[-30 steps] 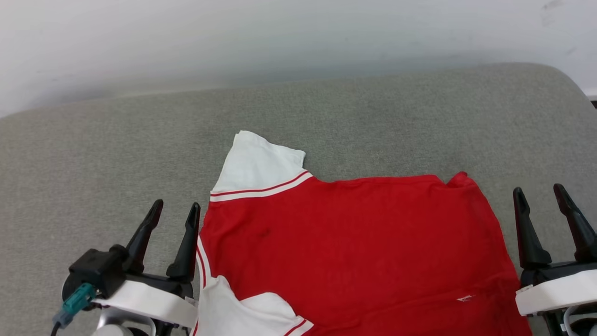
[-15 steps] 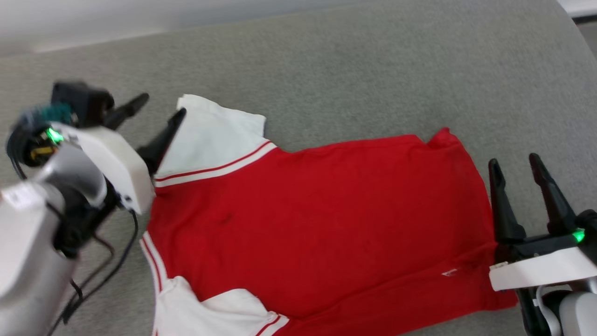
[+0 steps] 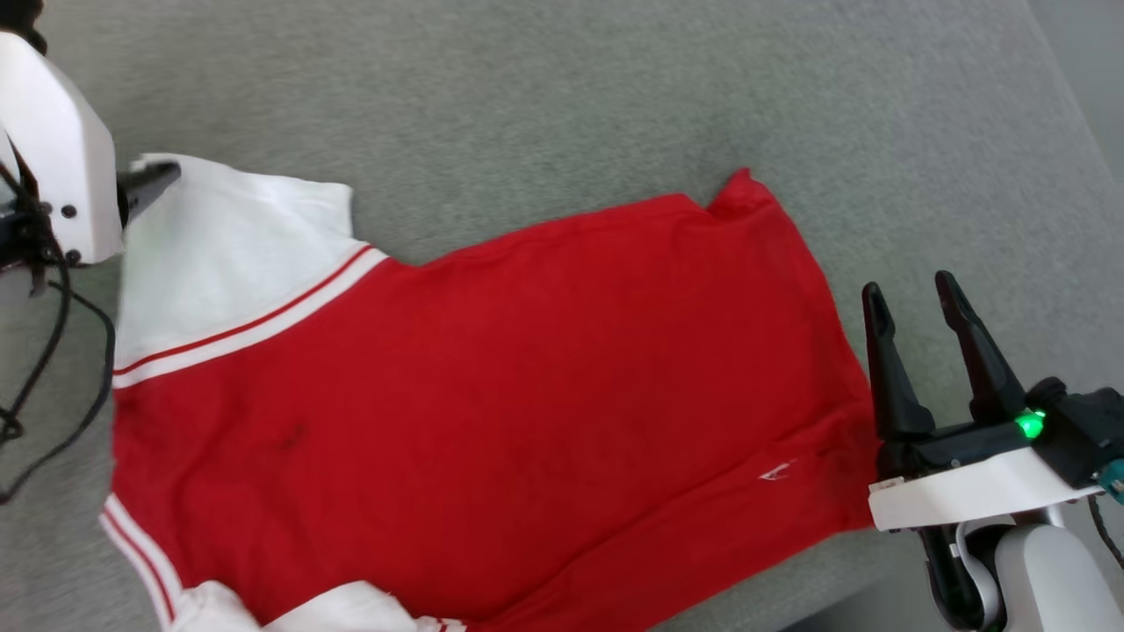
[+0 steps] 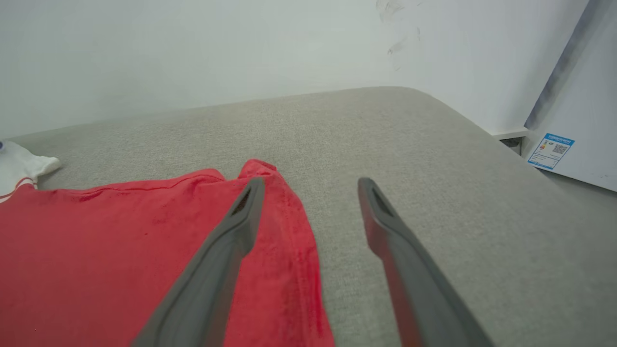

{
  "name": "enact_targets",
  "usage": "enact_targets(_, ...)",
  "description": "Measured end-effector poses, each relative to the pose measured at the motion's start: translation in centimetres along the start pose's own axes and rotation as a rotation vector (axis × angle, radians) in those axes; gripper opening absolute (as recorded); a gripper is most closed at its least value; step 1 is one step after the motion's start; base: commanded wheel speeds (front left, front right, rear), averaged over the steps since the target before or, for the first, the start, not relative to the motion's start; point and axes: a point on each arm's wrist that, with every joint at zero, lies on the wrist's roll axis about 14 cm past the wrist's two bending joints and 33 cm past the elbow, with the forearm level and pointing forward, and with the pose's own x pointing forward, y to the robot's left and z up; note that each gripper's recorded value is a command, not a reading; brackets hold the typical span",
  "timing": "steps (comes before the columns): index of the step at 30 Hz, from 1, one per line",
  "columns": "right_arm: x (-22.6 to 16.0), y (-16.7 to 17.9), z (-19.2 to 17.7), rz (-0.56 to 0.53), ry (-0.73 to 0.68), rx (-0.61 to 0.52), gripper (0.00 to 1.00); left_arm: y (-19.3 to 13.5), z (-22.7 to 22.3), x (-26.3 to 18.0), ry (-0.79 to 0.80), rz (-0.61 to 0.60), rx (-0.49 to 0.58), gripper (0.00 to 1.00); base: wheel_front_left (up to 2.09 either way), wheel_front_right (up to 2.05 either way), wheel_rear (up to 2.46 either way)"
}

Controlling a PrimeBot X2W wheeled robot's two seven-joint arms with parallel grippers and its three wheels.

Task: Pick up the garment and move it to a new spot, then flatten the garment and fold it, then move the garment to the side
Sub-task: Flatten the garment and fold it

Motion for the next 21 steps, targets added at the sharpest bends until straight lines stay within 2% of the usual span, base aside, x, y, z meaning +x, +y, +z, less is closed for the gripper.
enact_targets(2, -0.3, -0.6, -0.5, -0.023, 0.016, -0.014, 1.00, 0.1, -1.5, 1.5, 0.094, 0.005, 0.006, 1.00, 0.00, 0.00, 0.00)
enact_targets(5, -0.5, -1.0, -0.8, -0.037, 0.026, -0.018, 1.00, 1.1, -2.4, 2.3, 0.148, 0.035, 0.015, 1.00, 0.00, 0.00, 0.00)
enact_targets(13, -0.3, -0.9, -1.8, -0.043, 0.052, -0.020, 1.00, 1.3, -3.8, 4.1, 0.191, 0.027, 0.020, 0.99, 0.00, 0.00, 0.00)
enact_targets(14, -0.2, -0.8, -1.9, -0.041, 0.054, -0.020, 1.00, 1.2, -4.0, 4.1, 0.195, 0.018, 0.018, 0.40, 0.00, 0.00, 0.00)
enact_targets(15, -0.2, -0.8, -2.0, -0.040, 0.055, -0.020, 1.00, 1.1, -4.0, 4.1, 0.194, 0.010, 0.015, 0.00, 0.00, 0.00, 0.00)
enact_targets(19, 0.2, -0.5, -1.8, -0.027, 0.046, -0.024, 1.00, 0.0, -3.8, 4.2, 0.143, -0.024, -0.007, 0.00, 0.00, 0.00, 0.00)
enact_targets(21, 0.2, -0.5, -1.4, -0.023, 0.035, -0.031, 1.00, -0.6, -3.3, 4.0, 0.094, -0.040, -0.065, 0.00, 0.00, 0.00, 0.00)
